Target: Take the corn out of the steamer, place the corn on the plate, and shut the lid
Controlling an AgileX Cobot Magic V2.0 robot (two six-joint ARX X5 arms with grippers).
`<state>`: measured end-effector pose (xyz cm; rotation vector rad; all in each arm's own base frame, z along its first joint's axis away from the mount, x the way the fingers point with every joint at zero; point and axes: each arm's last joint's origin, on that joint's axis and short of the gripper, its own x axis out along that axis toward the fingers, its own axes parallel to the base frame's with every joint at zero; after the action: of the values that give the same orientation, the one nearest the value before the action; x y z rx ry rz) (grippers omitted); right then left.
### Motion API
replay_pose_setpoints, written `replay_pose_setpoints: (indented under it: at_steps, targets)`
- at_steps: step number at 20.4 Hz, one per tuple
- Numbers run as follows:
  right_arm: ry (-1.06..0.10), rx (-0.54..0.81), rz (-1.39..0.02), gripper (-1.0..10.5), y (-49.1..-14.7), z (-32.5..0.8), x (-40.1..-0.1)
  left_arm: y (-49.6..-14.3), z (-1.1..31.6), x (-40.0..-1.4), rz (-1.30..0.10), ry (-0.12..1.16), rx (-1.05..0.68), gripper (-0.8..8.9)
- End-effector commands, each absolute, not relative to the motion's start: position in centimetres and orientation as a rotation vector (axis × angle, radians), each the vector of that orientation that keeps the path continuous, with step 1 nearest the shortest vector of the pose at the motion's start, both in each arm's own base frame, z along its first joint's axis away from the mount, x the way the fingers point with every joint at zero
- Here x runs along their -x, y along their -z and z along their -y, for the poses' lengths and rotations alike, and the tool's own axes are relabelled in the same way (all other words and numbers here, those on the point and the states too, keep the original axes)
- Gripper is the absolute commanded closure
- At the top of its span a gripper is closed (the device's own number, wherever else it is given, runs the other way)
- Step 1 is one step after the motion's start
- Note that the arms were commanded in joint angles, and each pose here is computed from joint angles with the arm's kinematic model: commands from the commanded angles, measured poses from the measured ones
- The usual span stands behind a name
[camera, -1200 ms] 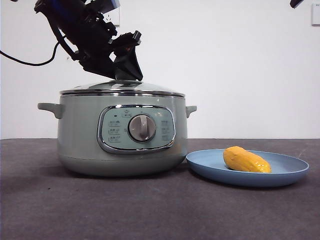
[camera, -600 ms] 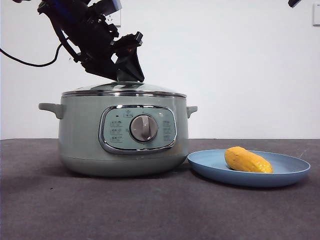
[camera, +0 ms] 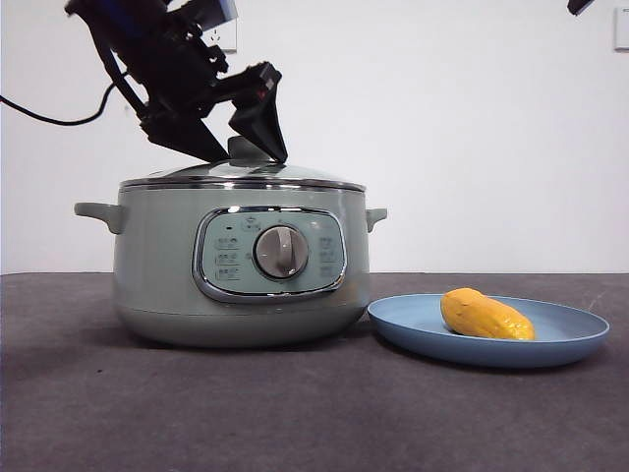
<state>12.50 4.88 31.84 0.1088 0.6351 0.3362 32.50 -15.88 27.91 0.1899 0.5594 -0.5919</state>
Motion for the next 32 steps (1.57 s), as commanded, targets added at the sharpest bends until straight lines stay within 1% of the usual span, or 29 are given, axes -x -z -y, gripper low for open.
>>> replay_pose_setpoints:
  at_steps: [1,6,9,10,13,15,17,18,19,20,21,24,25,32]
  targets:
    - [-0.344,-0.099,-0.630,3.5,-31.8,-4.9,-12.5,-28.9,15.4,-31.6,-0.544,0.590,-0.182,3.69]
    - [-0.360,-0.061,-0.623,3.5,-31.8,-4.9,-12.5,-33.8,13.8,-28.2,-0.514,0.591,-0.177,3.69]
    - [-0.432,-0.050,-0.626,3.5,-31.8,-5.1,-12.4,-36.5,12.2,-24.6,-0.569,0.605,-0.180,3.71]
    - [-0.467,-0.042,-0.627,3.5,-31.8,-5.2,-12.4,-37.2,11.5,-23.1,-0.598,0.628,-0.177,3.77]
    - [-0.556,-0.043,-0.639,3.5,-31.7,-5.4,-12.3,-38.2,10.0,-19.3,-0.670,0.692,-0.162,3.77]
    - [-0.606,-0.056,-0.663,3.5,-31.6,-5.5,-12.1,-38.6,8.9,-17.1,-0.719,0.694,-0.165,3.77]
    - [-0.602,-0.046,-0.704,3.6,-31.3,-5.4,-11.9,-38.6,8.2,-15.6,-0.766,0.693,-0.169,3.77]
    - [-0.602,-0.040,-0.727,4.3,-31.1,-5.4,-11.7,-38.6,8.0,-15.1,-0.789,0.691,-0.171,3.78]
    - [-0.599,-0.037,-0.751,5.3,-30.9,-5.3,-11.6,-38.5,7.8,-14.7,-0.814,0.691,-0.173,3.79]
    - [-0.597,-0.036,-0.769,6.3,-30.8,-5.3,-11.5,-38.4,7.7,-14.5,-0.835,0.689,-0.176,4.14]
    - [-0.596,-0.035,-0.782,7.5,-30.7,-5.2,-11.4,-38.2,7.6,-14.3,-0.857,0.688,-0.178,5.37]
    - [-0.594,-0.035,-0.797,9.5,-30.6,-5.2,-11.3,-38.2,7.6,-14.3,-0.870,0.687,-0.179,8.13]
    - [-0.593,-0.035,-0.799,9.6,-30.6,-5.2,-11.3,-38.2,7.6,-14.3,-0.870,0.687,-0.179,8.23]
    - [-0.589,-0.034,-0.800,9.4,-30.6,-5.2,-11.3,-38.2,7.6,-14.3,-0.869,0.684,-0.181,8.18]
